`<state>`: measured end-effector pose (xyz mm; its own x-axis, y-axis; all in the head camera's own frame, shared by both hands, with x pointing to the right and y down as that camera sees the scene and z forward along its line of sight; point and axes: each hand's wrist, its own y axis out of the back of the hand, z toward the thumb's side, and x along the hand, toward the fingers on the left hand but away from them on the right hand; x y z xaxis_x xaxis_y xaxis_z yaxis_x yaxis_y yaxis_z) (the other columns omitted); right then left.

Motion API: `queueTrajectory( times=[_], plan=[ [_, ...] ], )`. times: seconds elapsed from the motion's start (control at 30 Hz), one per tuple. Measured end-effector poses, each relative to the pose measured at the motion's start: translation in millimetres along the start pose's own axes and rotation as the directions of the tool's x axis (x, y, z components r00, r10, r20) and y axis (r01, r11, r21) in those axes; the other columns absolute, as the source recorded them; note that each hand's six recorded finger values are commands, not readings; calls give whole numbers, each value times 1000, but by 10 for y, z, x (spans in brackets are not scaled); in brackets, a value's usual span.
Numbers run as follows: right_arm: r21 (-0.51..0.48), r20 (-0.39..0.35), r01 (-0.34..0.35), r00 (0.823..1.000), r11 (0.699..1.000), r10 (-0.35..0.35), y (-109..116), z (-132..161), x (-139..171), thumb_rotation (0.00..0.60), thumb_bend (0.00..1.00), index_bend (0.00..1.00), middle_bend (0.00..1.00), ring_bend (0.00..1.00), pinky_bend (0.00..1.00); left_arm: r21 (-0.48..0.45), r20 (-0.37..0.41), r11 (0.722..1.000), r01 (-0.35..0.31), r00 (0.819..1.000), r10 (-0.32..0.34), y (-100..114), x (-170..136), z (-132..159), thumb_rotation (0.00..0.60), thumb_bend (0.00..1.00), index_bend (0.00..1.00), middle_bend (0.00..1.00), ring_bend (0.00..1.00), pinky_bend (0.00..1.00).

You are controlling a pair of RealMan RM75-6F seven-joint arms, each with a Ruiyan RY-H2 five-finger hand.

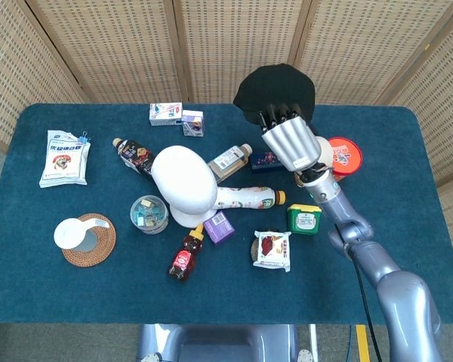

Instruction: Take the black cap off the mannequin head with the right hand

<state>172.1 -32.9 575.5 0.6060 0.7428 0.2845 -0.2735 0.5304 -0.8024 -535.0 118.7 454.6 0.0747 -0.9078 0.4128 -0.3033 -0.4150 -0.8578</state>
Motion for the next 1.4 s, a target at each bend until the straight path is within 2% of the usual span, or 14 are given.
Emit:
queueTrajectory(
  times=[0.13,0.27,0.47,0.57,0.67,0.77,0.83,0.93,1.03,1.13,1.27,1.4],
  plan=[
    [5,-66,-33,997,999,33,-76,50,215,600,582,641,714,716,857,-1,7,1000,4,1000,-4,-35,-18,28,600,79,0,0,0,56],
    [-36,-128,-71,990,997,66,-128,137,476,600,586,642,715,716,857,0,4,1000,9,1000,-9,-59,-15,31,600,79,0,0,0,55],
    [-128,-143,-122,984,984,103,-145,228,698,600,602,647,716,712,857,5,1,1000,20,1000,-20,-90,6,39,600,79,0,0,0,55],
    [-181,-148,-140,982,973,114,-122,274,780,600,574,639,708,706,845,6,-6,1000,23,1000,-23,-106,17,29,600,79,0,0,0,55],
    [-228,-163,-150,980,962,114,-73,322,847,600,529,588,686,688,792,6,-11,1000,27,1000,-27,-117,29,21,600,79,0,0,0,55],
    [-266,-188,-151,977,952,102,12,378,907,600,410,466,590,625,738,9,-10,1000,26,1000,-26,-114,35,30,600,79,0,0,0,55],
    [-278,-208,-151,974,949,94,67,408,939,600,223,329,441,519,690,10,-6,1000,25,1000,-25,-110,33,47,600,79,0,0,0,55],
    [-296,-231,-156,969,942,88,149,445,979,600,34,145,248,342,596,12,0,1000,24,1000,-24,-107,22,71,600,79,0,0,0,55],
    [-321,-243,-182,964,929,105,202,475,1008,600,0,42,133,198,492,11,-1,1000,24,1000,-24,-109,13,73,600,79,0,0,0,55],
    [-352,-253,-216,959,910,130,262,497,1026,600,0,3,76,119,429,9,-3,1000,25,1000,-25,-115,12,70,600,80,0,0,0,55],
    [-354,-270,-266,947,896,174,327,475,1037,600,0,0,62,97,412,7,-1,1000,29,1000,-29,-127,13,73,600,79,0,0,0,55],
    [-333,-265,-288,942,898,204,347,383,1024,600,0,0,61,97,412,9,-1,1000,30,1000,-30,-127,17,72,600,79,0,0,0,55]
  ],
)
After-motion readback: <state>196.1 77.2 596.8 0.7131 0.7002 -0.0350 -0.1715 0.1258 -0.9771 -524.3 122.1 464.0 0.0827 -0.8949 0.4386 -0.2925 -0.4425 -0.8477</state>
